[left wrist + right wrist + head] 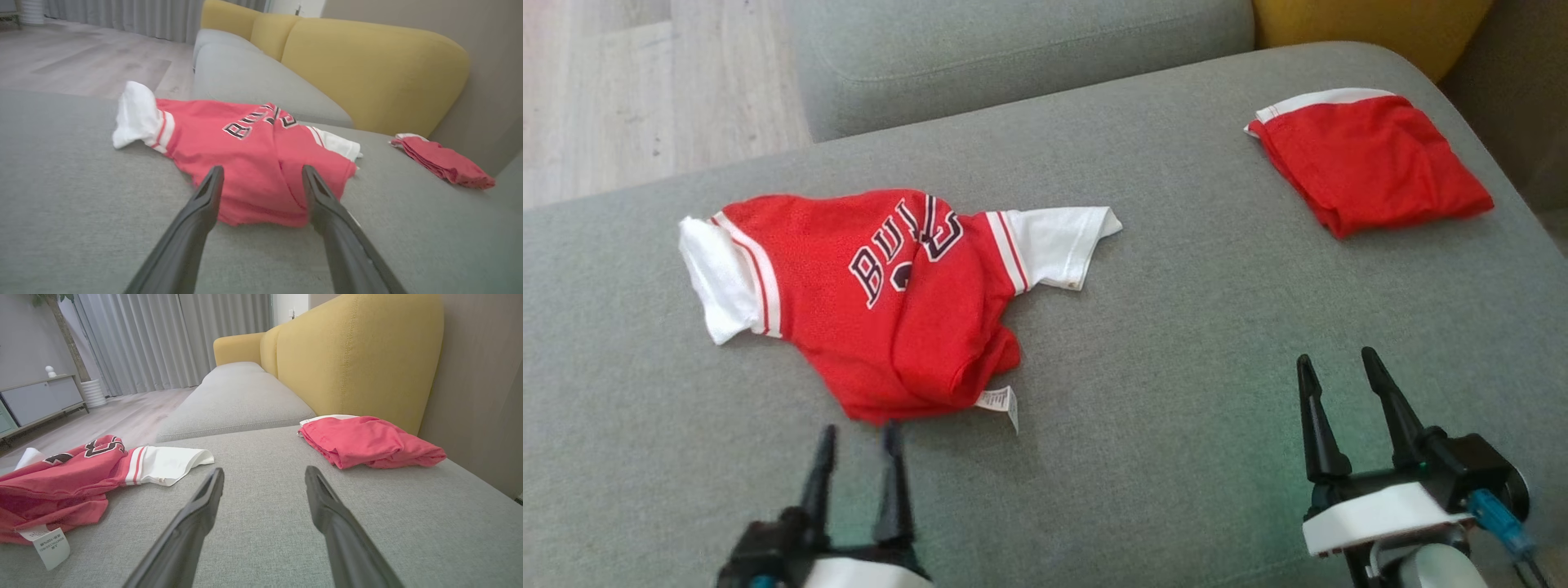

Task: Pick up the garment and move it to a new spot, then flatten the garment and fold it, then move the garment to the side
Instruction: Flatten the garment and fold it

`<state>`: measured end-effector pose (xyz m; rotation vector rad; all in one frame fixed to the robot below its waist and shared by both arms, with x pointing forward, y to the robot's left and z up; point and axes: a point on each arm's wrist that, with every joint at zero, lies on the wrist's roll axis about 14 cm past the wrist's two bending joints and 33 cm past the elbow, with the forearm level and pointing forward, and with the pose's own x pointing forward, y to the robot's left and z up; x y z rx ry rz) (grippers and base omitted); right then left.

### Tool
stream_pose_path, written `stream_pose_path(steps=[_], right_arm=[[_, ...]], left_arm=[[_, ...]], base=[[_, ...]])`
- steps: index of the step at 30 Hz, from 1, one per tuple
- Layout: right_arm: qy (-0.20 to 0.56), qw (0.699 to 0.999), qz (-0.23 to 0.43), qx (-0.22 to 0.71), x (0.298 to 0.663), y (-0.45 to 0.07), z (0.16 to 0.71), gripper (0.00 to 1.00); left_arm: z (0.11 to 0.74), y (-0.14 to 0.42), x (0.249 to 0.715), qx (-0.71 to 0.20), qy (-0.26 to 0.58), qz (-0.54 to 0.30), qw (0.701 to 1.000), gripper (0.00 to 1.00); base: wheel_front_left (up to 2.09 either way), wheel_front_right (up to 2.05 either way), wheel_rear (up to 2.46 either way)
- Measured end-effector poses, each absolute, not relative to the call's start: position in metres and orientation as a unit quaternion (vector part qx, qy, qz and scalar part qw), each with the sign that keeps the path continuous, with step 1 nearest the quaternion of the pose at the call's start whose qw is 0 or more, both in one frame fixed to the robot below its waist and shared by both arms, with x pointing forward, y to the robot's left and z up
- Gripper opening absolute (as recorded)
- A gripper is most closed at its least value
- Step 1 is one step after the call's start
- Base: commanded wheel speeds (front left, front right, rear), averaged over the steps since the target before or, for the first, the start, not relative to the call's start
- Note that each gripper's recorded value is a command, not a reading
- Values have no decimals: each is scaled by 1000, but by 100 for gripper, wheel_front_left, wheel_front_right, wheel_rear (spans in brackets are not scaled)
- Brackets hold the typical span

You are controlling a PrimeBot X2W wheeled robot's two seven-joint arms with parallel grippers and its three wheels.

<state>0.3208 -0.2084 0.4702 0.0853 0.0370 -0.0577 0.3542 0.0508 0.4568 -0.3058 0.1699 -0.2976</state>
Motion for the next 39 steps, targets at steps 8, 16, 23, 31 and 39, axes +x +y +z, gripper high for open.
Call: stream_pose_path(steps=[8,16,23,31,39], right_arm=[[40,998,-34,42,321,-210,458,100],[48,997,-50,41,324,-220,455,100],[52,996,-63,38,322,-228,453,100],[52,996,-68,38,320,-230,453,100],[49,996,-64,39,322,-228,454,100]], left_arm=[[429,-7,348,-166,161,-236,944,100],[411,-38,364,-219,216,-240,921,100],[410,-49,379,-222,214,-232,923,100],[395,-34,391,-222,228,-187,929,39],[397,-33,397,-216,226,-196,930,0]], base=[[0,0,0],[0,0,0],[0,0,0],[0,0,0],[0,0,0]])
